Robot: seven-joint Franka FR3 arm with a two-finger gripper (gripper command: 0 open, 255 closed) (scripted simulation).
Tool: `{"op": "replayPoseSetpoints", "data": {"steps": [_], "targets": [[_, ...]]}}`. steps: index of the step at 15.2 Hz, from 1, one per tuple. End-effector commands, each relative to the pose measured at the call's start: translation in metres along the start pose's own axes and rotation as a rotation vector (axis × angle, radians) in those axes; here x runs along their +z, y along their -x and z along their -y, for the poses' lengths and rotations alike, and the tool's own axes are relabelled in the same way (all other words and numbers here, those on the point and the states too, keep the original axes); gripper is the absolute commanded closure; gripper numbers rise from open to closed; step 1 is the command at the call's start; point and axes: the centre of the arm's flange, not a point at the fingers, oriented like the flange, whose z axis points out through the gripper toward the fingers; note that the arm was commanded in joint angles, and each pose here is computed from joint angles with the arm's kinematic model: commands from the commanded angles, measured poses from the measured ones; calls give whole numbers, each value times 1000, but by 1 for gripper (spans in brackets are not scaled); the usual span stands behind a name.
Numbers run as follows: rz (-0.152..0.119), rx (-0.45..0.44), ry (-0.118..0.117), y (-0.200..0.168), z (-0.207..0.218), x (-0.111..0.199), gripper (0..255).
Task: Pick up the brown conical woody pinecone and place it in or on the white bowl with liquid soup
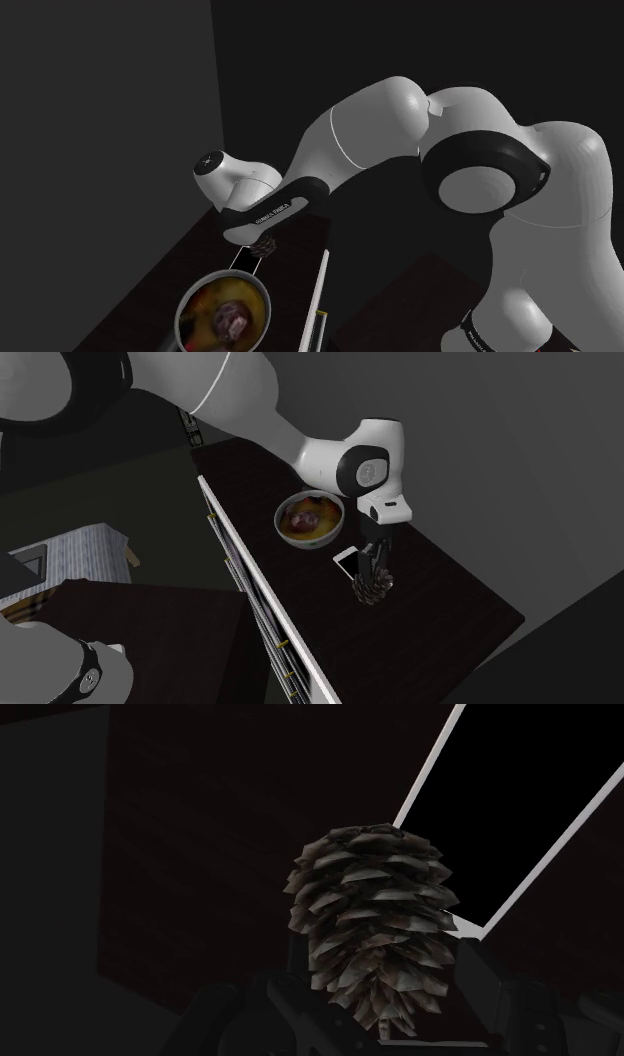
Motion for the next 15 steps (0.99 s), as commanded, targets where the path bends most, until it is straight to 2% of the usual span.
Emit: {"op": "replayPoseSetpoints", "data": {"steps": [1, 15], "targets": [[2, -1, 3, 1, 0, 1, 255], [2, -1, 3, -19, -20, -67, 255]]}}
